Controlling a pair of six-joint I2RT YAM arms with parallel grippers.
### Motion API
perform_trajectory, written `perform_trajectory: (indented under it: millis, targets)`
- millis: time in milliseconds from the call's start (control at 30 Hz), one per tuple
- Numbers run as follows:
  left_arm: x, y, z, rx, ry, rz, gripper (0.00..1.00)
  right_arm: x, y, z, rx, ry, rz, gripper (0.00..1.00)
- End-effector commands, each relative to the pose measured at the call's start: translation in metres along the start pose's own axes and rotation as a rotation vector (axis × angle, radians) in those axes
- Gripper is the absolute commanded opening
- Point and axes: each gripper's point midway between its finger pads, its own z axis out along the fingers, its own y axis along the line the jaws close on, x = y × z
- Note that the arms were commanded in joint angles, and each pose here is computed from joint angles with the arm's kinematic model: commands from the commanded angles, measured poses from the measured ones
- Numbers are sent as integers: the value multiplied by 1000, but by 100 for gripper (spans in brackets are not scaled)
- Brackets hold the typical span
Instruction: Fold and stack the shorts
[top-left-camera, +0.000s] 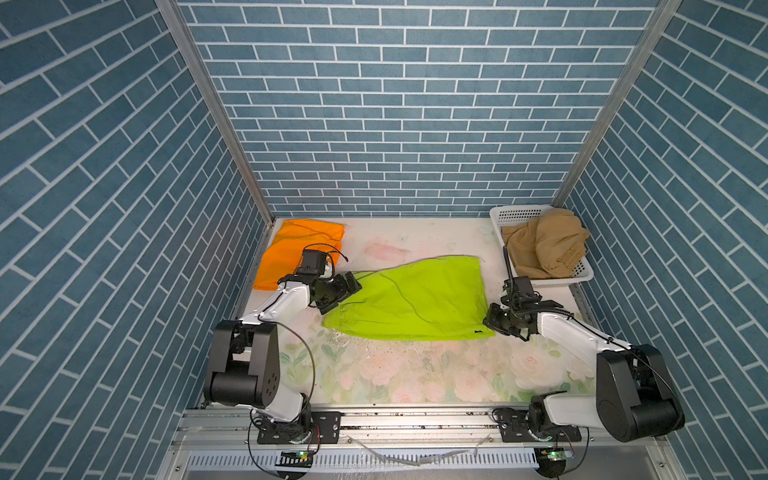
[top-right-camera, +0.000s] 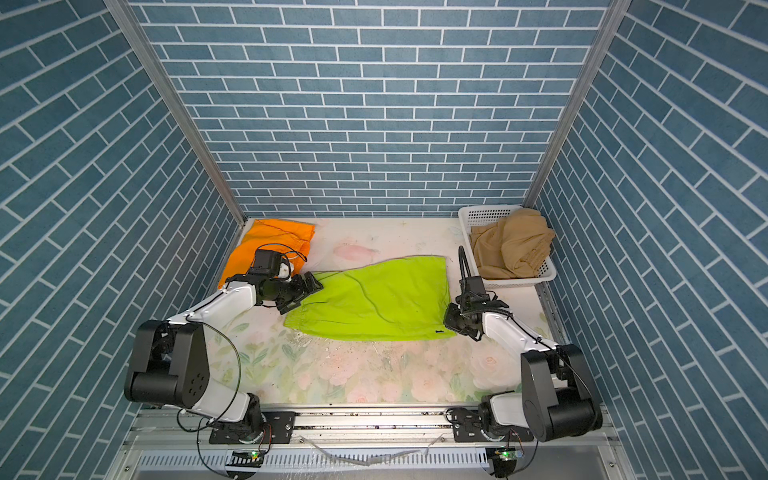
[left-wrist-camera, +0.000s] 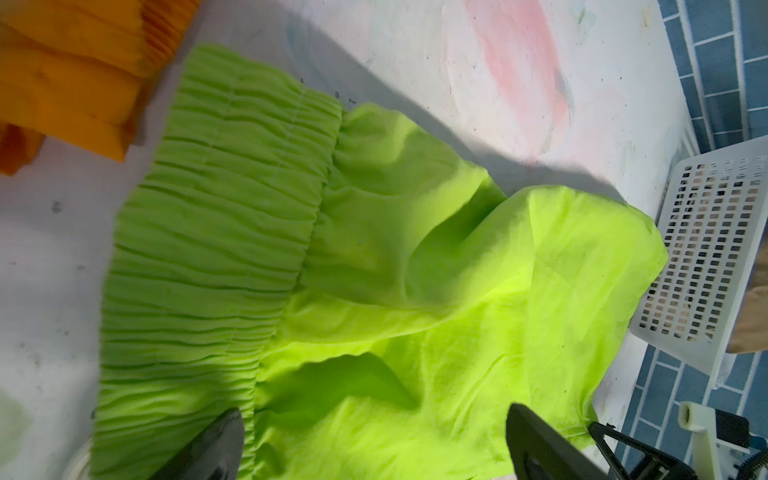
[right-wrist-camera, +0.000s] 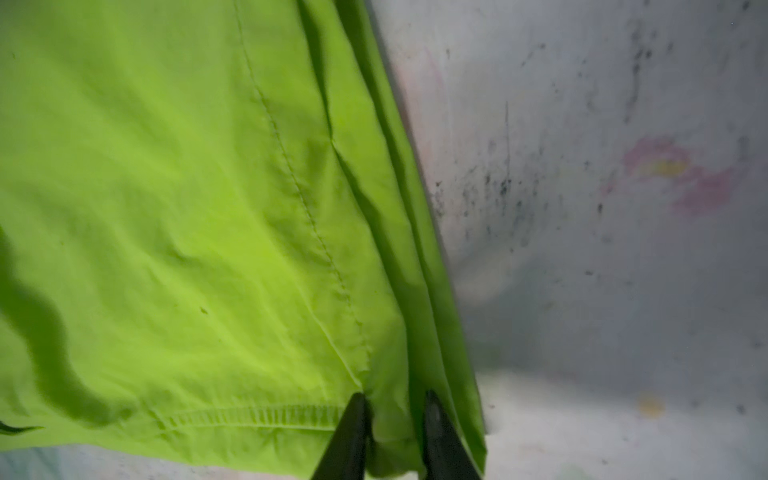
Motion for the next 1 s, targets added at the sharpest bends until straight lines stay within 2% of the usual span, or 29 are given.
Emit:
perform_trajectory:
  millis: [0, 267, 467, 633, 733, 833, 967]
  targets:
    - [9, 12, 10, -34, 40, -17, 100, -7, 8, -9, -20, -28, -6, 0]
    - [16, 24, 15, -72, 61, -20, 100, 12, -9, -27, 22, -32, -17, 0]
    - [26, 38, 20, -103, 83, -33, 100, 33, -29, -17, 42, -1, 26, 0]
    - [29, 43, 21, -111, 93, -39, 100, 34, -35, -5, 31, 16, 63, 0]
    - [29, 43, 18, -114, 90, -30, 100, 30, -33, -6, 32, 14, 50, 12]
    - [27, 39, 12, -118, 86, 0, 100, 24, -31, -14, 42, 4, 23, 28]
    - [19, 24, -3, -100, 73, 67, 99, -1, -12, -45, 12, -92, -28, 49]
